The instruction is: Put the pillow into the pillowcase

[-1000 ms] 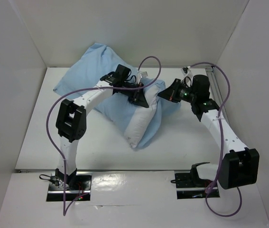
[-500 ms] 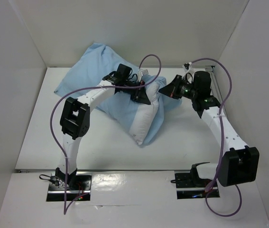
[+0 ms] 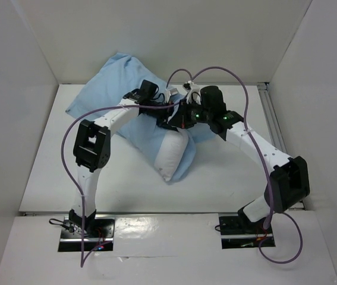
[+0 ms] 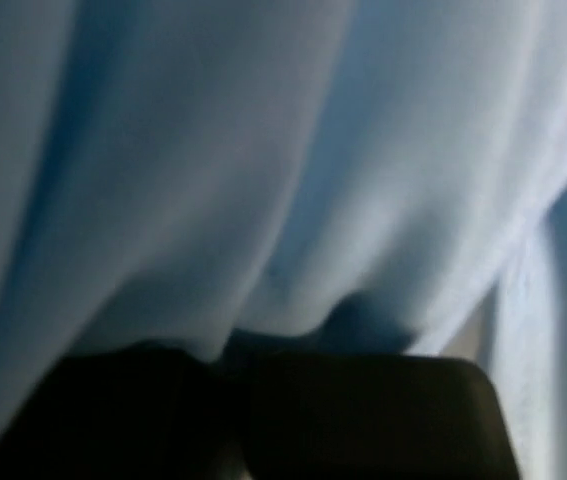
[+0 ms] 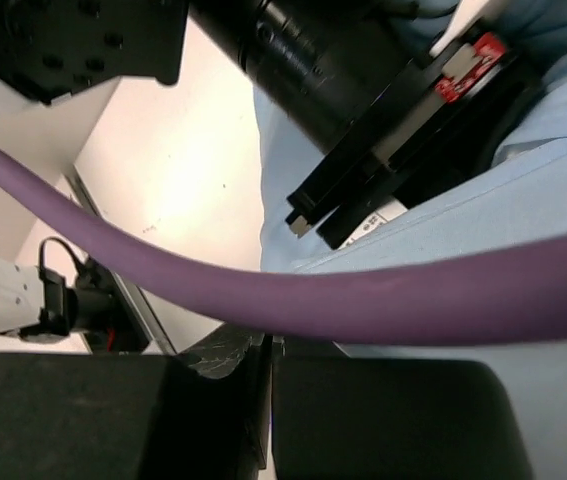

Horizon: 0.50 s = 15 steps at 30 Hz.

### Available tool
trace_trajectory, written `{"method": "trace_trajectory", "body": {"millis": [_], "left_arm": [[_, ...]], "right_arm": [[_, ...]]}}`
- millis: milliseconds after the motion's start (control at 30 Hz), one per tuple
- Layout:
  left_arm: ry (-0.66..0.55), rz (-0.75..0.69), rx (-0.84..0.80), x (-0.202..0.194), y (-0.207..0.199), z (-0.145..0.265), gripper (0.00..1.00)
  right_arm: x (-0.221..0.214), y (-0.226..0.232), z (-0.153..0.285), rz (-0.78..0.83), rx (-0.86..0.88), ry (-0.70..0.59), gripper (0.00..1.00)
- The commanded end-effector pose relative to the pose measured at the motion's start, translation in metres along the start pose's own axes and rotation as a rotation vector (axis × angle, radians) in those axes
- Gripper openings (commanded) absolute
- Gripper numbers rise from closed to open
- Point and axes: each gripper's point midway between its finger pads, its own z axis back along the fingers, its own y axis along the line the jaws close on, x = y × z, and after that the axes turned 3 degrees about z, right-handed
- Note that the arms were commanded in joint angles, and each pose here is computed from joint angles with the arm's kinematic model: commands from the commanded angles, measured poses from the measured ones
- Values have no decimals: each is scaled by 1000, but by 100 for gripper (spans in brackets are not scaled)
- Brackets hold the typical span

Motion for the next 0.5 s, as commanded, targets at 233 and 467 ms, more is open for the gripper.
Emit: {"method": "trace_trajectory", "body": {"millis": [233,467], "left_arm": [[-20,130,214,-12,94,-26,0],[-38,89,153,0,64,-18,0]], "right_arm": [[-27,46,47,61,54,51,0],[-66,-65,62,-119,-424,145,16]]}}
